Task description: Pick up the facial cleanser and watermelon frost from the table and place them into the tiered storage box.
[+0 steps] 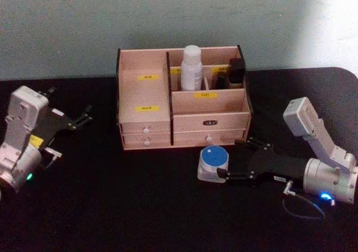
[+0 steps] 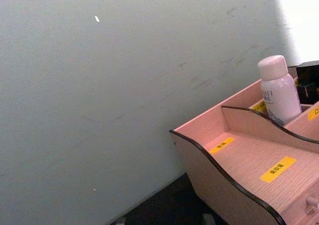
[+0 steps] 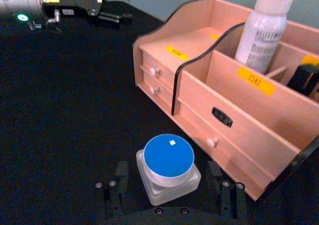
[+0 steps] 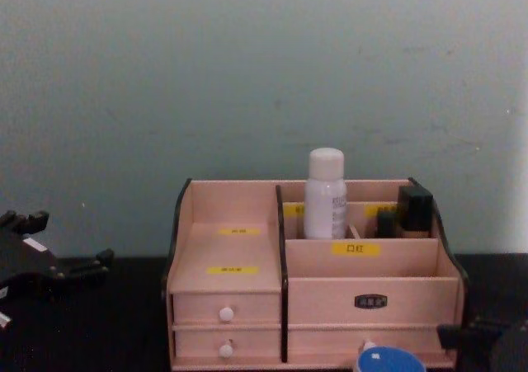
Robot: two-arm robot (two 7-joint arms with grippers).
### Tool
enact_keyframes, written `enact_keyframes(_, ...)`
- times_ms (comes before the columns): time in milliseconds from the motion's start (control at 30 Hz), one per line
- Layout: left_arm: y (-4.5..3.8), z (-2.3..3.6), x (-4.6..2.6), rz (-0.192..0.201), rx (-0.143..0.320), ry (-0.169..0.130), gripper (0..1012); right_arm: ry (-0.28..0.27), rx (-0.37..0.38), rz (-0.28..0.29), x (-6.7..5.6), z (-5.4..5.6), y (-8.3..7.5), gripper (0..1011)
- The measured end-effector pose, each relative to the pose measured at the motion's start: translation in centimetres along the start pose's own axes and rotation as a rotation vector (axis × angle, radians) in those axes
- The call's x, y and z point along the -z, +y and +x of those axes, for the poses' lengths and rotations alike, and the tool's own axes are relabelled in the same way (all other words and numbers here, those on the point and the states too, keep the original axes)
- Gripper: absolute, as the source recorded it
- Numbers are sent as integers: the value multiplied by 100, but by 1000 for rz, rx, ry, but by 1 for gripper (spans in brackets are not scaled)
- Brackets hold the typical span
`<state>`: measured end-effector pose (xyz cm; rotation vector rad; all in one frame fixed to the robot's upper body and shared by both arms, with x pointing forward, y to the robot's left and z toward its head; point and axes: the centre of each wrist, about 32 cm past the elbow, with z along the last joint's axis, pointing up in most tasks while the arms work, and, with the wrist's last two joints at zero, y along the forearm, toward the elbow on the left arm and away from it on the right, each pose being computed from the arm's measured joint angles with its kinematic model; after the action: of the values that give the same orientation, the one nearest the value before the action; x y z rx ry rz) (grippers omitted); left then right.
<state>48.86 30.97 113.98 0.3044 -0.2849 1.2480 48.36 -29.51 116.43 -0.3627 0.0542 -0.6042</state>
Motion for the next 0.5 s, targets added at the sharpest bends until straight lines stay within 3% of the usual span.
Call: enact_keyframes(500,0,0,0,0,0,0,1001,41,1,-25,94,1,95,1003)
